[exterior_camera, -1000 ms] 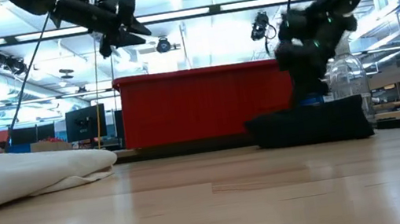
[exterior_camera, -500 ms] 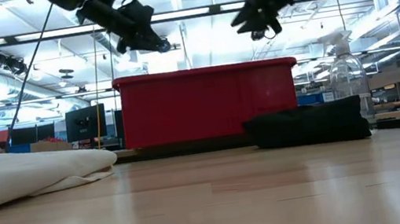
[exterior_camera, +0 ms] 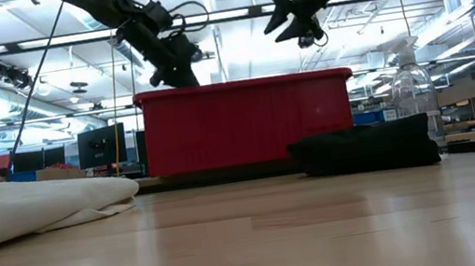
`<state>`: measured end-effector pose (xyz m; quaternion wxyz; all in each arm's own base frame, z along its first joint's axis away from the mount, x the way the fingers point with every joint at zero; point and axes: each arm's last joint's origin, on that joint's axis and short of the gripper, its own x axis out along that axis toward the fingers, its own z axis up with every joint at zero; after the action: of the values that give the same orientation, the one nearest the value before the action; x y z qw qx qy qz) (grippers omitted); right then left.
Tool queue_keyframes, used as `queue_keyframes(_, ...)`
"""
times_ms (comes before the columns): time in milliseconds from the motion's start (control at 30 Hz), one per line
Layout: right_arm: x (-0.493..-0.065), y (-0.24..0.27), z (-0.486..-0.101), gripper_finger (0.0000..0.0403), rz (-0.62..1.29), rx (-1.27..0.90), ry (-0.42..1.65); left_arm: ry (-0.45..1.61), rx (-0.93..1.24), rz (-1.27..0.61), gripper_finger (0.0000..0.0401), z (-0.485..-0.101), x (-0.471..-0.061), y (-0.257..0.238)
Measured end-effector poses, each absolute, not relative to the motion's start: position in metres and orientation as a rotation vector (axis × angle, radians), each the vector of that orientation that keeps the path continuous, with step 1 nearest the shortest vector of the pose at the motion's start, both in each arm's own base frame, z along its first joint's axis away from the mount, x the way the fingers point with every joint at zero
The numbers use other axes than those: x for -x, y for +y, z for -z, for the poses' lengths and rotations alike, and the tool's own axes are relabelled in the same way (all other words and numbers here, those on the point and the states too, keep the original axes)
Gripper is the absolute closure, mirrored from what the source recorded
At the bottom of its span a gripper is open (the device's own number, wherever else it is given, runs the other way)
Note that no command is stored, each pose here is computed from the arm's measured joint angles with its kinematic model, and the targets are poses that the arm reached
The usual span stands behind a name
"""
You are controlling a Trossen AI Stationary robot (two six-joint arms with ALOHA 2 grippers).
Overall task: Fold Laundry from Bin
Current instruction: Remove the gray shorts from the red laundry bin
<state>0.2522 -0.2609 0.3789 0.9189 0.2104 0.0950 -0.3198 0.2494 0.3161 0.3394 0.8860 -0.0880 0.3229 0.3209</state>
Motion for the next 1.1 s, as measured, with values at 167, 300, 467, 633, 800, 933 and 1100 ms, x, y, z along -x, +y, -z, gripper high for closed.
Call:
queue_keyframes(167, -0.260, -0.275, -0.373, 0.0206, 0.635, -0.465, 0.236, 0.697, 0.218, -0.684, 0.0238, -0.334, -0.244, 0.322)
queue_keyframes(300, -0.263, -0.280, -0.372, 0.0206, 0.626, -0.471, 0.252, 0.732, 0.241, -0.677, 0.0238, -0.331, -0.242, 0.320)
queue_keyframes(467, -0.261, -0.282, -0.383, 0.0206, 0.636, -0.433, 0.227, 0.785, 0.291, -0.663, 0.0238, -0.326, -0.239, 0.316)
queue_keyframes(633, -0.255, -0.288, -0.396, 0.0206, 0.763, -0.298, 0.220, 0.874, 0.351, -0.637, 0.0239, -0.318, -0.235, 0.310)
queue_keyframes(800, -0.244, -0.315, -0.379, 0.0206, 0.901, -0.258, 0.280, 0.994, 0.370, -0.613, 0.0239, -0.310, -0.229, 0.304)
queue_keyframes(933, -0.241, -0.343, -0.351, 0.0205, 0.905, -0.312, 0.323, 1.069, 0.399, -0.589, 0.0239, -0.305, -0.225, 0.299)
queue_keyframes(1100, -0.251, -0.371, -0.319, 0.0189, 0.794, -0.413, 0.365, 1.054, 0.394, -0.588, 0.0239, -0.305, -0.226, 0.301)
